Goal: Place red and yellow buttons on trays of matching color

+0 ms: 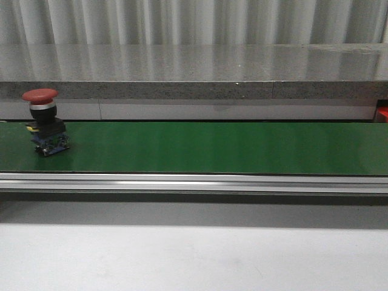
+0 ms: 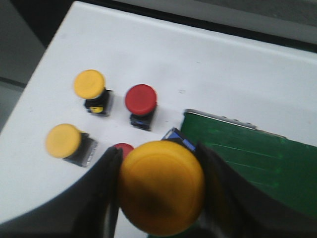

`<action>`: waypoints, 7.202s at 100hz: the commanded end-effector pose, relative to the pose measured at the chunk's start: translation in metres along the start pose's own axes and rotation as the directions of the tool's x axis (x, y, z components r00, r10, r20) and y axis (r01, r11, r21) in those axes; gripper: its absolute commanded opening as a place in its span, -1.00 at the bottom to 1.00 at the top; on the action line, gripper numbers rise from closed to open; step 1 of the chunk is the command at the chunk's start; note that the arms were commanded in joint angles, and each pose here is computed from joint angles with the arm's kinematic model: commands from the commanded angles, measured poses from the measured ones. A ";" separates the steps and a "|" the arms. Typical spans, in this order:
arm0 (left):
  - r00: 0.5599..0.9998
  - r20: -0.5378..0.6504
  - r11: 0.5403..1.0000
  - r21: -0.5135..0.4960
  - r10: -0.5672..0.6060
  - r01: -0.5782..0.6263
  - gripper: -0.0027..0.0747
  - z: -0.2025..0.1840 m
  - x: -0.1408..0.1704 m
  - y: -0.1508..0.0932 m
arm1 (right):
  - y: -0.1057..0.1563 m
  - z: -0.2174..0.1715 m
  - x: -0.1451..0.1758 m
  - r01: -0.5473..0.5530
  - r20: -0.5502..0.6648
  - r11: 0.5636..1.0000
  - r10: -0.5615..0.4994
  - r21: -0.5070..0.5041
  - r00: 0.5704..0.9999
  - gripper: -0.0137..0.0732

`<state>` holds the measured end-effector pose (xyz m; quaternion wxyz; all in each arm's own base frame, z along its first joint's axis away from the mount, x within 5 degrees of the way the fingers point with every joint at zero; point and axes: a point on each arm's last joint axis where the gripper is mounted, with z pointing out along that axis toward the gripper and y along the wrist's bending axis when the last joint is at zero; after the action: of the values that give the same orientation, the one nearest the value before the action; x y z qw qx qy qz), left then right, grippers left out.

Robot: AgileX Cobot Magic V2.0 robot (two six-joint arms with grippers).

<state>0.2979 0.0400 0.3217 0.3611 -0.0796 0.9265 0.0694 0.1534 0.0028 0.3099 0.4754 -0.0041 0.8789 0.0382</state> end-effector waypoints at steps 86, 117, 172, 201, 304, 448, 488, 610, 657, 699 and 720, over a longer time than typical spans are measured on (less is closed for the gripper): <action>0.979 -0.158 0.987 0.121 0.125 -0.107 0.46 0.047 0.009 -0.037 | 0.000 -0.006 -0.012 0.010 0.087 1.000 -0.011 0.007 0.996 -0.84; 0.982 -0.055 0.974 0.149 0.181 -0.172 0.68 0.017 0.002 -0.052 | 0.000 -0.006 -0.012 0.010 0.087 1.000 -0.011 0.007 0.996 -0.84; 0.926 0.365 0.963 0.199 0.101 -0.184 0.68 -0.107 0.071 -0.030 | 0.000 -0.006 -0.012 0.010 0.087 1.000 -0.011 0.007 0.996 -0.84; 0.909 0.417 0.958 0.252 0.021 -0.138 0.62 -0.126 0.147 -0.013 | 0.000 -0.006 -0.012 0.010 0.087 1.000 -0.011 0.007 0.996 -0.84; 0.891 0.455 0.957 0.254 0.007 -0.137 -0.98 -0.130 0.168 -0.008 | 0.005 -0.004 -0.006 -0.034 0.004 0.999 0.035 -0.041 0.999 0.78; 0.891 0.455 0.957 0.254 0.007 -0.137 -0.98 -0.130 0.168 -0.008 | 0.149 0.170 -0.067 0.203 -0.268 0.877 -0.341 -0.435 0.901 -0.09; 0.891 0.453 0.958 0.253 0.009 -0.138 -0.98 -0.129 0.168 -0.008 | 0.017 0.147 -0.156 0.050 -0.182 0.987 -0.078 -0.156 0.980 -0.09; 0.891 0.453 0.958 0.253 0.009 -0.138 -0.98 -0.129 0.168 -0.008 | -0.201 0.264 -0.090 -0.275 -0.022 0.907 0.298 0.320 0.954 0.10; 0.891 0.453 0.958 0.253 0.009 -0.138 -0.98 -0.129 0.168 -0.008 | -0.186 0.211 -0.134 -0.261 0.077 0.917 0.250 0.302 0.965 0.80; 0.891 0.453 0.958 0.253 0.009 -0.138 -0.98 -0.129 0.168 -0.008 | -0.069 0.109 -0.155 0.011 -0.014 0.996 -0.010 0.093 1.000 0.80; 0.891 0.453 0.958 0.253 0.009 -0.138 -0.98 -0.129 0.168 -0.008 | 0.001 0.094 -0.117 0.126 -0.116 0.987 -0.137 -0.101 0.984 0.80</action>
<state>0.0887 -0.0064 0.2858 0.5289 0.0268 0.8480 -0.0200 0.3133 -0.0159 0.3427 0.3944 -0.0460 0.9170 0.0386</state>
